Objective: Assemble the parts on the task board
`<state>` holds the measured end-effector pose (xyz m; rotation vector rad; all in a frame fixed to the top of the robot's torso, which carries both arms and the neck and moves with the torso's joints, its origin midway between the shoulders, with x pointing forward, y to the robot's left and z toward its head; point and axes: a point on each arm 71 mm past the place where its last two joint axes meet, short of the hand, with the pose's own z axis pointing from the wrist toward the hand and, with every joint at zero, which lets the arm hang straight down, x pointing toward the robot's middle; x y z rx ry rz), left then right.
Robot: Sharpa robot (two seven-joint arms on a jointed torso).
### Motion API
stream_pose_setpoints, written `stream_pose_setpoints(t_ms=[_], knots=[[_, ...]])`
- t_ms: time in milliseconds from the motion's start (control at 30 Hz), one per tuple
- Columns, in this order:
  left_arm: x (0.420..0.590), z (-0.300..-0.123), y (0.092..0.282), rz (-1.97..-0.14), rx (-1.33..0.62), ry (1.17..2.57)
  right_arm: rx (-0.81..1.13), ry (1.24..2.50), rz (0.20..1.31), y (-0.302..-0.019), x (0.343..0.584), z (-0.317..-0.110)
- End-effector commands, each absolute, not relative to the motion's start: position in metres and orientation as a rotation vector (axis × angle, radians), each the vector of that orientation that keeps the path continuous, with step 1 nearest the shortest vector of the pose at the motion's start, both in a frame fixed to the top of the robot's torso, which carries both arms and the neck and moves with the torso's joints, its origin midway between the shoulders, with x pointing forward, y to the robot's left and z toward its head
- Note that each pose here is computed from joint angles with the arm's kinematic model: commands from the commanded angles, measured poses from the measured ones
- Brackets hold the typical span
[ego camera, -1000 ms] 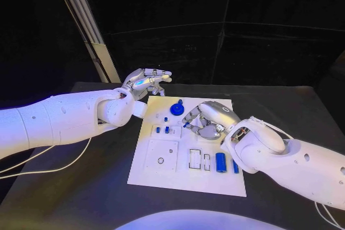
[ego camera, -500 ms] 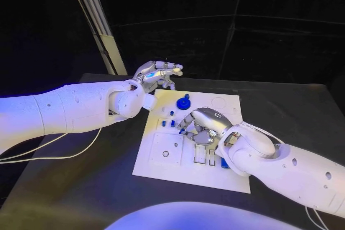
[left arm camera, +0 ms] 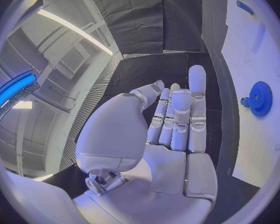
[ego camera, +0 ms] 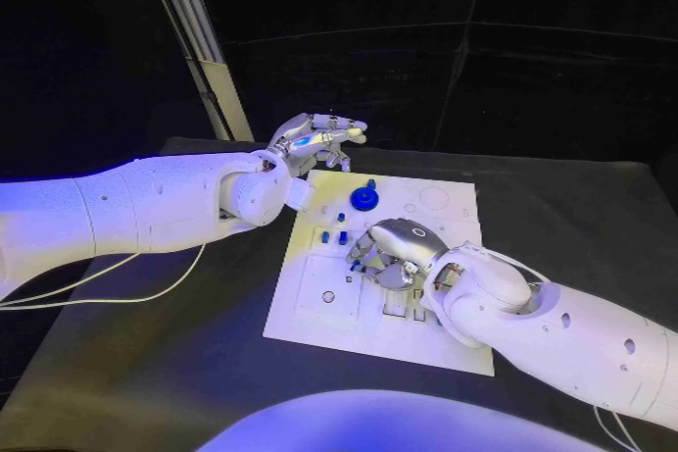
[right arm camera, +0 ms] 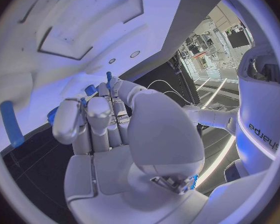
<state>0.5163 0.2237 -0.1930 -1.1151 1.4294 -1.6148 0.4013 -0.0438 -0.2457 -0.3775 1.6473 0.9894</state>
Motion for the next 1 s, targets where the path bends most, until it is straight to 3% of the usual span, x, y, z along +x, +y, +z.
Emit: stream_pose_setpoints(t_ms=[33,1000], knots=[[0.5165,-0.191,0.2224,-1.636,-1.11,1.427,-0.431,1.668,0.982,-0.0406,0.3994,-0.2482],[0.5169,-0.1911,0.2237,-1.632,-1.112,1.428,-0.47,1.687,0.982,-0.0354,0.3945,-0.2545]])
